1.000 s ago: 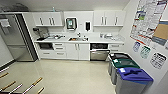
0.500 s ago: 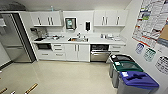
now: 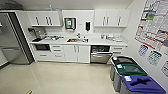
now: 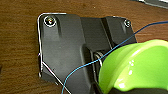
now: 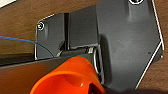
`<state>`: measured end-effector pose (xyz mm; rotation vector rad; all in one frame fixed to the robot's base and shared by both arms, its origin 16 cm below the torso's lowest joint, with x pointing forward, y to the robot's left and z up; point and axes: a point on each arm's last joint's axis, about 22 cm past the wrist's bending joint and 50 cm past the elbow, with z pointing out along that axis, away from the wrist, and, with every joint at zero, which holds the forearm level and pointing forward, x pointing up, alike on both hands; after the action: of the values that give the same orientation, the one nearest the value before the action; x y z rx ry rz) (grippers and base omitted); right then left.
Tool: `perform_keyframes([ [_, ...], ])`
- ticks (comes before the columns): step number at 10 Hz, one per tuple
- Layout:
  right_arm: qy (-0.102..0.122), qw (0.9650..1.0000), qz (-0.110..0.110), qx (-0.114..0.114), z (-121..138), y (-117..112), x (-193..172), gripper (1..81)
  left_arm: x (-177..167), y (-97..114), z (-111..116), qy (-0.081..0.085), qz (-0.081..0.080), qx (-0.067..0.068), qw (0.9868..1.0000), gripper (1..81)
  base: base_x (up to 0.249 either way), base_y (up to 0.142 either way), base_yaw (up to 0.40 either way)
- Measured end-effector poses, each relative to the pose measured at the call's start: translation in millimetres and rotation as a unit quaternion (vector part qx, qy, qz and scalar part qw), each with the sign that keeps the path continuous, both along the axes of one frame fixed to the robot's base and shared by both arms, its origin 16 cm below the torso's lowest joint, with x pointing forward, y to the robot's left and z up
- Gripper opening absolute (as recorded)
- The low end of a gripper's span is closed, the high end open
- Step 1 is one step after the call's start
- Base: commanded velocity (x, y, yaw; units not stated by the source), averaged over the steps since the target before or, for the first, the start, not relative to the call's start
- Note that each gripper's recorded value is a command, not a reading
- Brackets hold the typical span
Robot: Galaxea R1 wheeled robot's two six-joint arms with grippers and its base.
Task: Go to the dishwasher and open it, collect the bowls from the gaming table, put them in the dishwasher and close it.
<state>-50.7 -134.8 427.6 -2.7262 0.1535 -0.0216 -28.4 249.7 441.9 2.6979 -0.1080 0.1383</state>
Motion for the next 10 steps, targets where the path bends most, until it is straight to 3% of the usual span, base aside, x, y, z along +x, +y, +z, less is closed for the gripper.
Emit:
perform_keyframes([
  [5, -0.005, 1.0, -0.001, 0.002, 0, 2, 9, 1.0, 9, 0, 0, -0.005, 0.001, -0.001, 1.0, 1.0, 0.146, 0.0, 0.0],
  [8, 0.004, 1.0, 0.001, 0.0, 0, 1, -4, 1.0, -8, 0, 0, 0.005, 0.001, 0.0, 1.0, 1.0, 0.133, 0.0, 0.0],
  [10, -0.005, 1.0, 0.0, 0.002, 0, 2, 7, 1.0, 7, 0, 0, -0.004, 0.001, 0.0, 1.0, 1.0, 0.133, 0.0, 0.0],
])
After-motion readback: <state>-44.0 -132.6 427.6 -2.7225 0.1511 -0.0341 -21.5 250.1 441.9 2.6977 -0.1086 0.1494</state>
